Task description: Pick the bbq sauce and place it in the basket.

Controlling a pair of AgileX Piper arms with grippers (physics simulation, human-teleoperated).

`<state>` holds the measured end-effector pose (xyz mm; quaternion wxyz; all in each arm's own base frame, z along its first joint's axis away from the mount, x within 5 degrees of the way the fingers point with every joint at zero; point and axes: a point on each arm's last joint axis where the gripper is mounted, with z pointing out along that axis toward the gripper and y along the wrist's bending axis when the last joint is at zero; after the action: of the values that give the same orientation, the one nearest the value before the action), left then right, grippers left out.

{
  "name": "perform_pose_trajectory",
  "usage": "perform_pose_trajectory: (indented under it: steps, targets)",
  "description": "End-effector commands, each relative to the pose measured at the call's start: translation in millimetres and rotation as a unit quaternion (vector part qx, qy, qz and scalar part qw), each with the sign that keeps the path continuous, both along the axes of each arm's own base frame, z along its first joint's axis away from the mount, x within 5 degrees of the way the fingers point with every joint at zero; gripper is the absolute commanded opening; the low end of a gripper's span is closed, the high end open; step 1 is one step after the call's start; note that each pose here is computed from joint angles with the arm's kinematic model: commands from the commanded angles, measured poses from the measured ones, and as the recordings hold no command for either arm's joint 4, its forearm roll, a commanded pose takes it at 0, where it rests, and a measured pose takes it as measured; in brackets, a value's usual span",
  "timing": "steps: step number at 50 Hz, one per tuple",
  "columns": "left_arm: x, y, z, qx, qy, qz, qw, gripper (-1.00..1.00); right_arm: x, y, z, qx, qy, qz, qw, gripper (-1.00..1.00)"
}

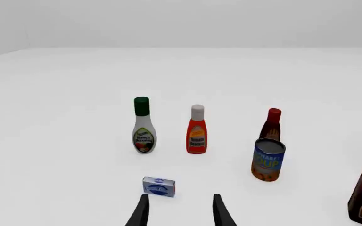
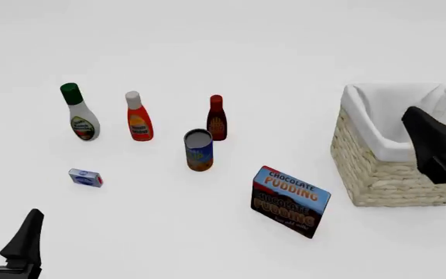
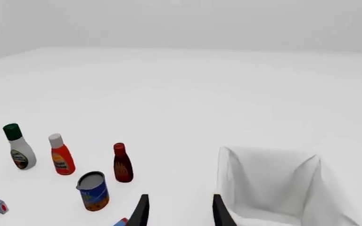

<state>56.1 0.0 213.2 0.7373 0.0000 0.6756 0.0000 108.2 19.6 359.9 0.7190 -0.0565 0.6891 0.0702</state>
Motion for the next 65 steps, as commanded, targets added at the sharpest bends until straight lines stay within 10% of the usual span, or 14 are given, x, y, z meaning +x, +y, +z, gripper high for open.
perform_pose_trajectory:
  steps: [1,20,65]
  targets:
    - [0,0,0,0.0,0.0,0.0,1.0,1.0,32,13,33,0.01,0.023,0.024,0.9994,1.0]
    - [0,0,0,0.0,0.0,0.0,1.0,1.0,97,57,58,-0.02,0.077,0.088,0.9929,1.0]
    - [0,0,0,0.0,0.0,0.0,1.0,1.0,253,180,25,-0.083,0.195,0.16,0.9641,1.0]
